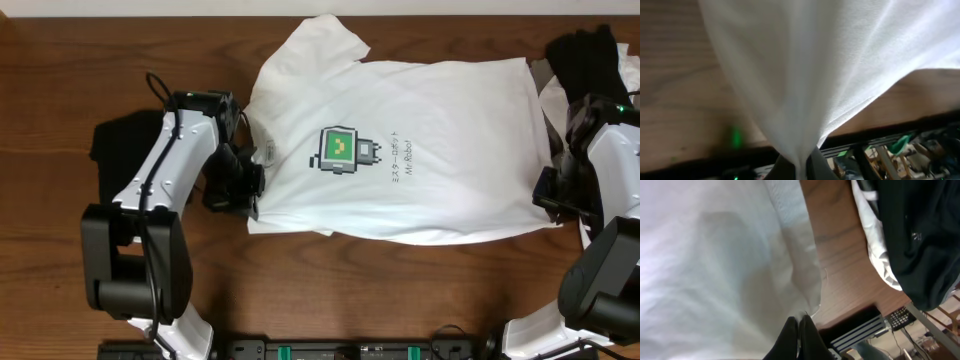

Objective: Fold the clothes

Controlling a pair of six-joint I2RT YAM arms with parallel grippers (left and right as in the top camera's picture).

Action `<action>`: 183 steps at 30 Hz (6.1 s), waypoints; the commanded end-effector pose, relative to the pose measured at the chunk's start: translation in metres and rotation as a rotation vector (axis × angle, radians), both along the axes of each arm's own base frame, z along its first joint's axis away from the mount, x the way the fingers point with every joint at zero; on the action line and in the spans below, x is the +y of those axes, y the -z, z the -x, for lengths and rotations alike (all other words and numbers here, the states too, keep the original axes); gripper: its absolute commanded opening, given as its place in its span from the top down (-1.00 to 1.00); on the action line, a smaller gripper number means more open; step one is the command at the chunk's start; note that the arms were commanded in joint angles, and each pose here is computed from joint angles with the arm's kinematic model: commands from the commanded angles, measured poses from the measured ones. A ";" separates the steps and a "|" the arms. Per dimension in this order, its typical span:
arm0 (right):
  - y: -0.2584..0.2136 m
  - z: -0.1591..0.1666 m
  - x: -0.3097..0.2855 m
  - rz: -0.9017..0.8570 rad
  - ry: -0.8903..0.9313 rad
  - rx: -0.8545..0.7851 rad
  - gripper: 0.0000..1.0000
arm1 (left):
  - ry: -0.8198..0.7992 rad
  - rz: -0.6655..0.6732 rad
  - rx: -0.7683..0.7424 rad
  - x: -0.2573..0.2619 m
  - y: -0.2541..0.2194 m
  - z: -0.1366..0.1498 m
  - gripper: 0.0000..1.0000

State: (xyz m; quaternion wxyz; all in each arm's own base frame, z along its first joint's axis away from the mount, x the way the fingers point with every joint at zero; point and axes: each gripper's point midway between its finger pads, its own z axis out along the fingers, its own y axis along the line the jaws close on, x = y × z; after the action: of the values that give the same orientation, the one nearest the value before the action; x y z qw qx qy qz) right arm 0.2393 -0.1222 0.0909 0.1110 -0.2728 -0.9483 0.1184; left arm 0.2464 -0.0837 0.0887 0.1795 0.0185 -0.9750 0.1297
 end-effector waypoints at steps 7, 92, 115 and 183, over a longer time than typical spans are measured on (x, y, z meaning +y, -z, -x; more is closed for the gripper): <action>-0.005 0.013 -0.001 0.008 0.024 0.046 0.98 | -0.021 -0.070 -0.022 0.013 -0.025 0.016 0.88; 0.076 -0.075 0.009 -0.049 0.000 -0.406 -0.20 | -0.073 -0.059 -0.466 0.004 0.058 -0.092 -0.11; 0.076 -0.074 0.009 -0.049 0.001 -0.402 -0.18 | -0.003 0.082 -0.536 -0.039 0.053 -0.088 0.89; 0.076 -0.075 0.009 -0.048 -0.002 -0.404 -0.25 | 0.012 0.077 -0.846 -0.053 0.001 -0.140 0.88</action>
State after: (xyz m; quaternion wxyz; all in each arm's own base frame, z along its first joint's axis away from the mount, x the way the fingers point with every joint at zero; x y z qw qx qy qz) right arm 0.3147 -0.1165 0.0185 -0.0799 -0.2948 -0.9514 0.0401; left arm 0.3905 -0.1221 0.0898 -0.2403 -0.0168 -0.9597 0.1447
